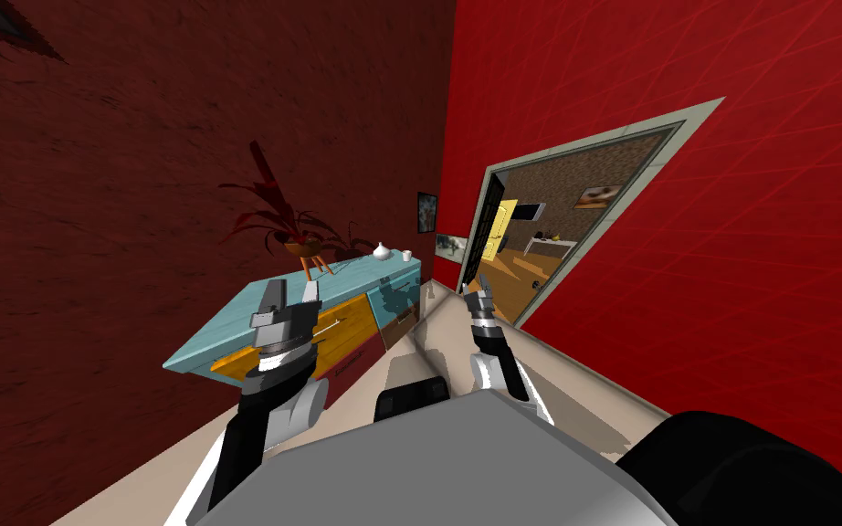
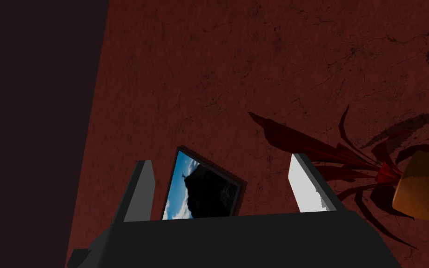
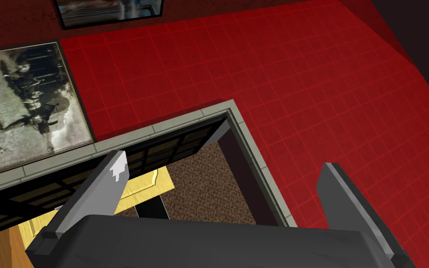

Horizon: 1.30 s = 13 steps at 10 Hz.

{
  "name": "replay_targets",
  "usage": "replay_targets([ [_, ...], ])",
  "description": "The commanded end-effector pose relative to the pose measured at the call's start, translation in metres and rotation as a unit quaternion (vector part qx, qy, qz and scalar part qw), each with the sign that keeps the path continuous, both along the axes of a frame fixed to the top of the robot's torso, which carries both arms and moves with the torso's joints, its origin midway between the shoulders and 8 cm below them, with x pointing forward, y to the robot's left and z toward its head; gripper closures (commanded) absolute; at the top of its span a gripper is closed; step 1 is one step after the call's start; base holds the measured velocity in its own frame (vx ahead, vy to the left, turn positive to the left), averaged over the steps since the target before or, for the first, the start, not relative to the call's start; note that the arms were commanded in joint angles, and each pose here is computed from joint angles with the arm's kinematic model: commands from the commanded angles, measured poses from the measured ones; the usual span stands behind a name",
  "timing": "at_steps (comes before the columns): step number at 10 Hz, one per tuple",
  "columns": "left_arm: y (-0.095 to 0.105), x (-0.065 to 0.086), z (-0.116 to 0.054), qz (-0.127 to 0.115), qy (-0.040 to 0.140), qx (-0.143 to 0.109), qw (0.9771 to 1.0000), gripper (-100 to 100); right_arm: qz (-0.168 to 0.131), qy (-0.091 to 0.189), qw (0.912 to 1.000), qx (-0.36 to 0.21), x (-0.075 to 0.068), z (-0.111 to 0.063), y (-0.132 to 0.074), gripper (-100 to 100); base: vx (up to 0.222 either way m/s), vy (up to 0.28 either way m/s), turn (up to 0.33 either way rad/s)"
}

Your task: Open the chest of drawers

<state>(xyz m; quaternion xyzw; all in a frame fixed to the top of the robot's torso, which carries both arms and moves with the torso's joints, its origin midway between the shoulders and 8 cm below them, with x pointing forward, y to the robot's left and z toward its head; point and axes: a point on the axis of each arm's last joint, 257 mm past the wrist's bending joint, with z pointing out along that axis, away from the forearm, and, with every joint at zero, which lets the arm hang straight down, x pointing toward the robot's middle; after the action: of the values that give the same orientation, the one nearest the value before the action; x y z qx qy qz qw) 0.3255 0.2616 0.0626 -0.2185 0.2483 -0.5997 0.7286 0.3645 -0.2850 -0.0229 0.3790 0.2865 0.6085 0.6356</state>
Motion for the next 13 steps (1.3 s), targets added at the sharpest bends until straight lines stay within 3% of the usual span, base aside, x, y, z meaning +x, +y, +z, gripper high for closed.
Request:
replay_targets([
  [1, 0.0, 0.0, 0.0, 0.0, 0.0, 0.0, 1.0, 0, 0.0, 0.0, 1.0, 0.0, 0.0, 0.0, 0.0, 0, 0.0, 0.0, 0.0],
  [9, 0.0, 0.0, 0.0, 0.0, 0.0, 0.0, 1.0, 0, 0.0, 0.0, 1.0, 0.0, 0.0, 0.0, 0.0, 0, 0.0, 0.0, 0.0],
  [10, -0.003, 0.003, -0.003, -0.007, 0.007, 0.014, 0.9999, -100, 0.0, 0.0, 1.0, 0.0, 0.0, 0.0, 0.0, 0, 0.018, -0.018, 0.018],
  [13, -0.002, 0.013, -0.015, -0.016, 0.028, 0.034, 0.9989, -100, 0.0, 0.0, 1.0, 0.0, 0.0, 0.0, 0.0, 0, 0.051, -0.048, 0.032],
])
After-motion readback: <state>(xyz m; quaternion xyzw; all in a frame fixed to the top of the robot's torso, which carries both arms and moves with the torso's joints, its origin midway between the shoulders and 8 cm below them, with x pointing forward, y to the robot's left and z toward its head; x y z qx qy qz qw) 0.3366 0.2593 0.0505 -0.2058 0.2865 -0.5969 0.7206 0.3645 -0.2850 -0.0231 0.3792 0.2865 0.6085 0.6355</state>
